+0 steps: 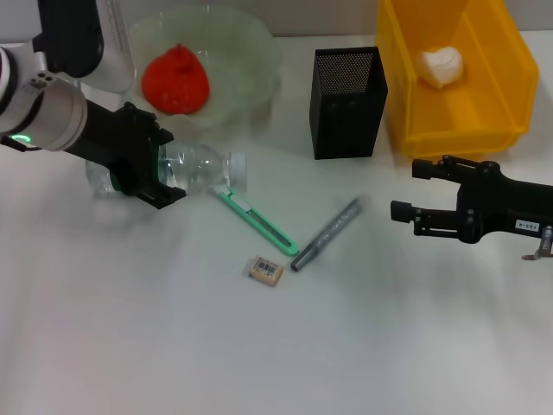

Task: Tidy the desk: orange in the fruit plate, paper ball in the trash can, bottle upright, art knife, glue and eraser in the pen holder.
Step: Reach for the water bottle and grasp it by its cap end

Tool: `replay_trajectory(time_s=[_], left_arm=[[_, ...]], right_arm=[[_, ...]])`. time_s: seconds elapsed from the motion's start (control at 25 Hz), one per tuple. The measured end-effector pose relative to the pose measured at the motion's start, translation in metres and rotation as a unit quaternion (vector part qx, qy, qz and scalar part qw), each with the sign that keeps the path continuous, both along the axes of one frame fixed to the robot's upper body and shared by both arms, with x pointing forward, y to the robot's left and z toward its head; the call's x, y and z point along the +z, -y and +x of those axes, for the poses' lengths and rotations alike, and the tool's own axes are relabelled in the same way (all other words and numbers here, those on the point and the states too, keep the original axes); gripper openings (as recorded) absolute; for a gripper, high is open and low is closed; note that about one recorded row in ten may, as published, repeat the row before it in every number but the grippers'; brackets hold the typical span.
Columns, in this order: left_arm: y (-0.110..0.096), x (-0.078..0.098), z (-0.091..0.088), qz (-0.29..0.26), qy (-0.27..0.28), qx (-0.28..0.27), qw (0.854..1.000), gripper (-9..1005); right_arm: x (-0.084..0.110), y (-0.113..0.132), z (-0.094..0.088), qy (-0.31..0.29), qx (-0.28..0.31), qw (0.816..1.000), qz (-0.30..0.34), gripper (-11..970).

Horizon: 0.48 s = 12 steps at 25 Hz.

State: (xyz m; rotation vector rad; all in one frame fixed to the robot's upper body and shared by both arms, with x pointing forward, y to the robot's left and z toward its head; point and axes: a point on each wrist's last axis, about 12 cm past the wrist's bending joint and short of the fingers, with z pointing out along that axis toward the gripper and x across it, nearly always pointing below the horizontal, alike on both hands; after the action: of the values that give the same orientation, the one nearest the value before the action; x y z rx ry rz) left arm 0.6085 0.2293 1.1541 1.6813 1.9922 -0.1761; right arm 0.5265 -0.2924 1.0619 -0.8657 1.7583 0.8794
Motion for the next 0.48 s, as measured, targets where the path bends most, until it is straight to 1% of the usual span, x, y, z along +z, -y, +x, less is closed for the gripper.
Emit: replay_trajectory(time_s=[0.08, 0.12, 0.24, 0.28, 0.32, 0.48], left_arm=[[0.002, -0.001, 0.001, -0.001, 0.003, 0.0, 1.0, 861], [0.009, -0.003, 0.004, -0.007, 0.02, -0.001, 1.0, 861], [0.011, -0.005, 0.005, -0.007, 0.026, -0.001, 1.0, 862], [0.015, -0.012, 0.008, -0.003, 0.033, 0.0, 0.999, 862], [0.018, -0.017, 0.01, 0.001, 0.03, 0.0, 1.0, 862], [0.02, -0.021, 0.012, 0.007, 0.022, -0.002, 1.0, 863]], right_arm=[[0.0, 0.0, 0.0, 0.0, 0.0, 1.0, 0.0, 827], [0.0, 0.0, 0.0, 0.0, 0.001, 1.0, 0.0, 827], [0.0, -0.001, 0.001, 0.0, 0.001, 1.0, 0.0, 827], [0.0, -0.001, 0.001, 0.0, 0.001, 1.0, 0.0, 827], [0.0, -0.001, 0.001, -0.002, 0.0, 1.0, 0.001, 827], [0.0, 0.0, 0.0, -0.005, -0.001, 1.0, 0.003, 827]])
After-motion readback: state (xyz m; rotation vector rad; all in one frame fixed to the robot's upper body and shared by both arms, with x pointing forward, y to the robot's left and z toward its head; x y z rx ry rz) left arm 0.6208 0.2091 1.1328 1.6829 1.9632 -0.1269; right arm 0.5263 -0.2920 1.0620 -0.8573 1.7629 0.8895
